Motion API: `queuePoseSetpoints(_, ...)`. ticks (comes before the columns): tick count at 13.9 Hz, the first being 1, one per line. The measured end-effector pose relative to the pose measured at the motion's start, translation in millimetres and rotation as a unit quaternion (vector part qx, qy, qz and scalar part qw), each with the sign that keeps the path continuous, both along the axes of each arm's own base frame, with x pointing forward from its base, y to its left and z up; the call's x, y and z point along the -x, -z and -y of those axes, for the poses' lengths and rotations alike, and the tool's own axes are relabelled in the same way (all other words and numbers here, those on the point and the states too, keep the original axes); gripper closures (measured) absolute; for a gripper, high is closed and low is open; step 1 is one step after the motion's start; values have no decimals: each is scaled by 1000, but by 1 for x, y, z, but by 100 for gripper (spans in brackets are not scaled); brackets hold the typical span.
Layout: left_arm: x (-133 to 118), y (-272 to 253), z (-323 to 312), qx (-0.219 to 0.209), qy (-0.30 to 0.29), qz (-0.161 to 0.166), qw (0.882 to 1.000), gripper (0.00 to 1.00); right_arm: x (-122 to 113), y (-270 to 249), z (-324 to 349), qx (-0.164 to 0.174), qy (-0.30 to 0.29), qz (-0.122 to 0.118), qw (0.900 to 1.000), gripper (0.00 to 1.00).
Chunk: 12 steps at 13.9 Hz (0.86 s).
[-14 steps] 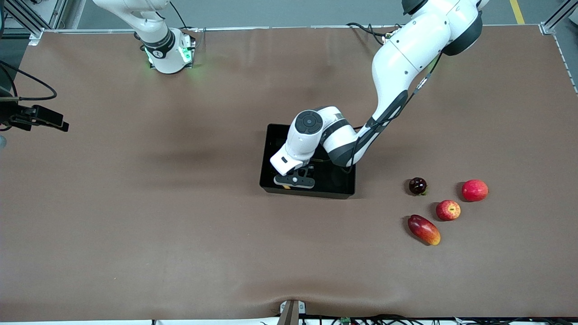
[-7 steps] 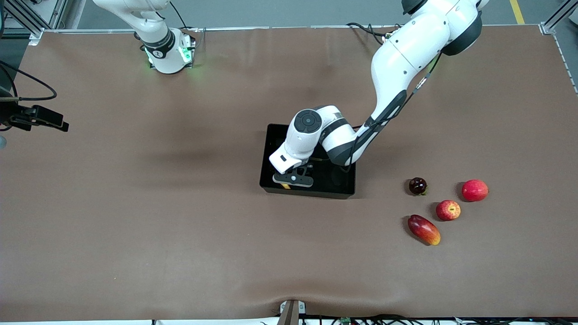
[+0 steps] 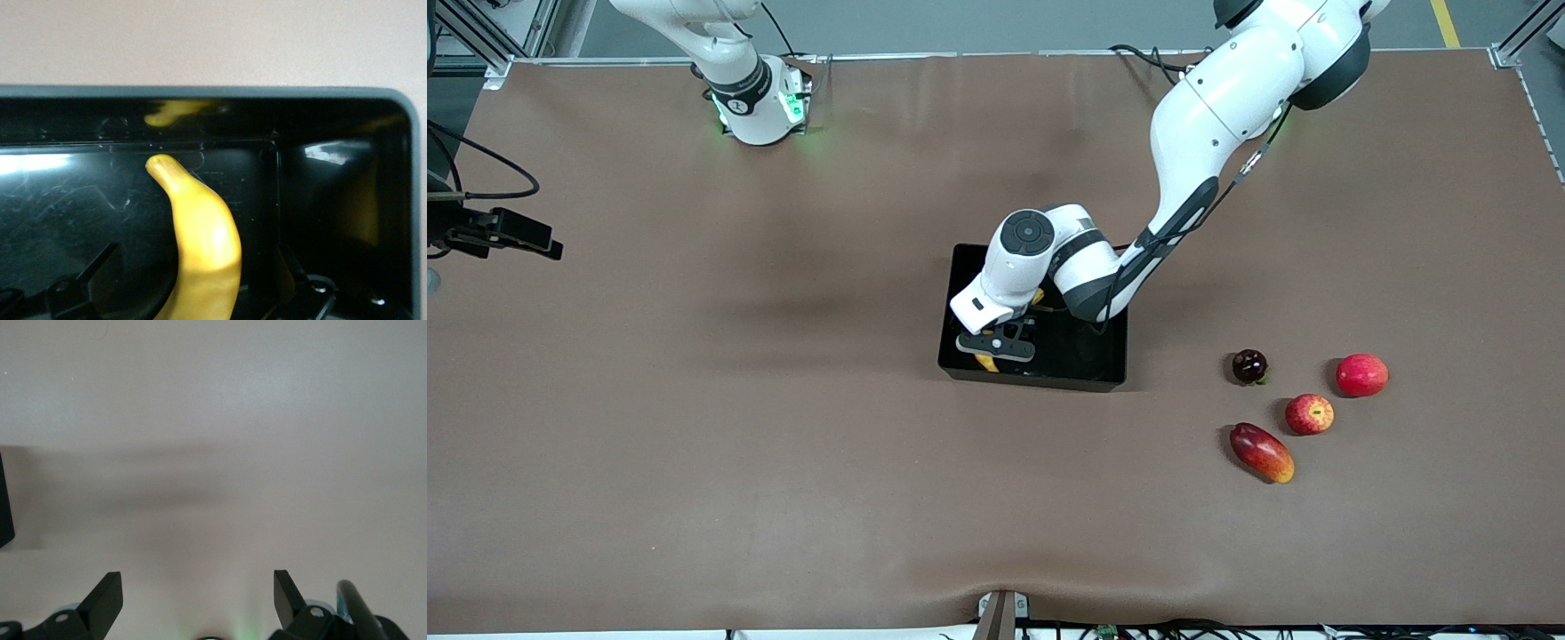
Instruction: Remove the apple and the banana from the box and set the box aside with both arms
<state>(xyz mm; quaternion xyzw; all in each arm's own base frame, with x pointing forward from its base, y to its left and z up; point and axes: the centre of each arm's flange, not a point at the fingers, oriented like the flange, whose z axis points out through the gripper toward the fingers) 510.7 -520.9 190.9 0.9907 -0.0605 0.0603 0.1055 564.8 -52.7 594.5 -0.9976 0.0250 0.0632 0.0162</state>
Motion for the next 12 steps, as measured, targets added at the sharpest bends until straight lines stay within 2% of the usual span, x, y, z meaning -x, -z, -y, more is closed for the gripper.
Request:
queuePoseSetpoints(3,5,19,1,2,1,-10,1000,0,0,0,0,0,0,0,1000,0)
queuePoseSetpoints(11,15,21,10,3,10,-10,1000,0,0,1,0,0,0,-1,1000,0)
queuePoseSetpoints(12,15,21,10,2,10,-11,1000,8,0,1,0,0,0,-1,1000,0)
